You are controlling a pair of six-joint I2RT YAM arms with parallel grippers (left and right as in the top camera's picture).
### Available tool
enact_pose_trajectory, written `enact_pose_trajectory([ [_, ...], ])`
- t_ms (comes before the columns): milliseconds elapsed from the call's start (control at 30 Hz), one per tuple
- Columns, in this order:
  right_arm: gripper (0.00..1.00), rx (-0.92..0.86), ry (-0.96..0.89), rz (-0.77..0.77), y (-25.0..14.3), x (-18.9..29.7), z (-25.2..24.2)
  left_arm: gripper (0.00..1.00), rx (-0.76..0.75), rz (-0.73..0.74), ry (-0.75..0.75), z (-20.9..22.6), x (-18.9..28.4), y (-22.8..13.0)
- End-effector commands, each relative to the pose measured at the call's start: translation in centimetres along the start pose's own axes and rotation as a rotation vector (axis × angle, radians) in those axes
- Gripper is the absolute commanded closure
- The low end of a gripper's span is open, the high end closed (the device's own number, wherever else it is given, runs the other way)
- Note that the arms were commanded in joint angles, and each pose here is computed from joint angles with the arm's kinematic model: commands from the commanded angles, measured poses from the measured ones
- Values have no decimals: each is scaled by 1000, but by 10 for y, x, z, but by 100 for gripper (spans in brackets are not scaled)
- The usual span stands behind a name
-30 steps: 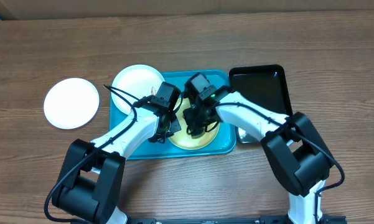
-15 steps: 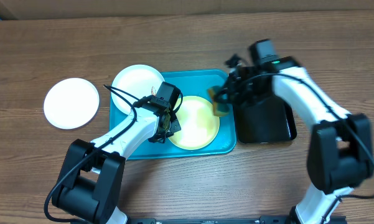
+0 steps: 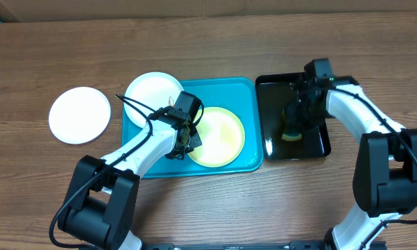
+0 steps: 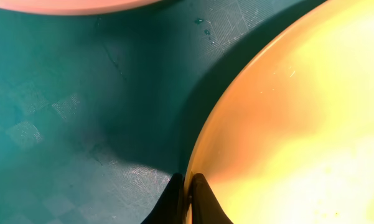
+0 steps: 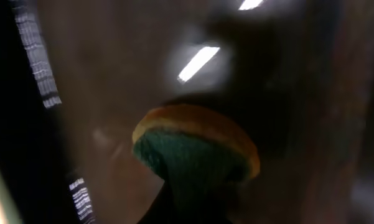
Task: Clean dirty plates on tray and stack at the side
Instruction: 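Return the sponge to the black tray and rinse it with the right gripper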
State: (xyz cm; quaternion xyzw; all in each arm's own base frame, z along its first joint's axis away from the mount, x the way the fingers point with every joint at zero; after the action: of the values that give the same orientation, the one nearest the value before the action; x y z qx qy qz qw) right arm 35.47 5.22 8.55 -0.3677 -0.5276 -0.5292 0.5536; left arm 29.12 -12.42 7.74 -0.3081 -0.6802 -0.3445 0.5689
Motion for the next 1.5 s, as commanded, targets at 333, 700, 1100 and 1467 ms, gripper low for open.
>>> enact_pose_trajectory([
  [333,35,-12,-117,-45,-8,-15,-13,96,-4,-3,30,5,-4,0],
  [700,55,-13,-117,-31,-26,-32,-15,96,-4,-2,33,6,-4,-1],
  [1100,20,-24,-110,44,-27,-19,-13,96,-4,-2,33,6,-4,-1],
  [1467,22,-51,-87,104,-39,-18,-12,96,-4,3,39,7,-4,-1],
])
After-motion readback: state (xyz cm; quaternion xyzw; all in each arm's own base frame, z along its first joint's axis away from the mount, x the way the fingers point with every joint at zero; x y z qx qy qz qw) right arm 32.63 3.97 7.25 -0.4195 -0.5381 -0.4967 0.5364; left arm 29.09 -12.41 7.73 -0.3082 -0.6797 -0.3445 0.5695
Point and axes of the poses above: each gripper's point midway between its finger pads, its own x axis back along the fingers, its own z axis along the line the jaws close on, y = z × x, the point moved 7 cm from there along x, back along the fingers, and after that the axes turned 13 degrees about x, right-handed, at the moved point
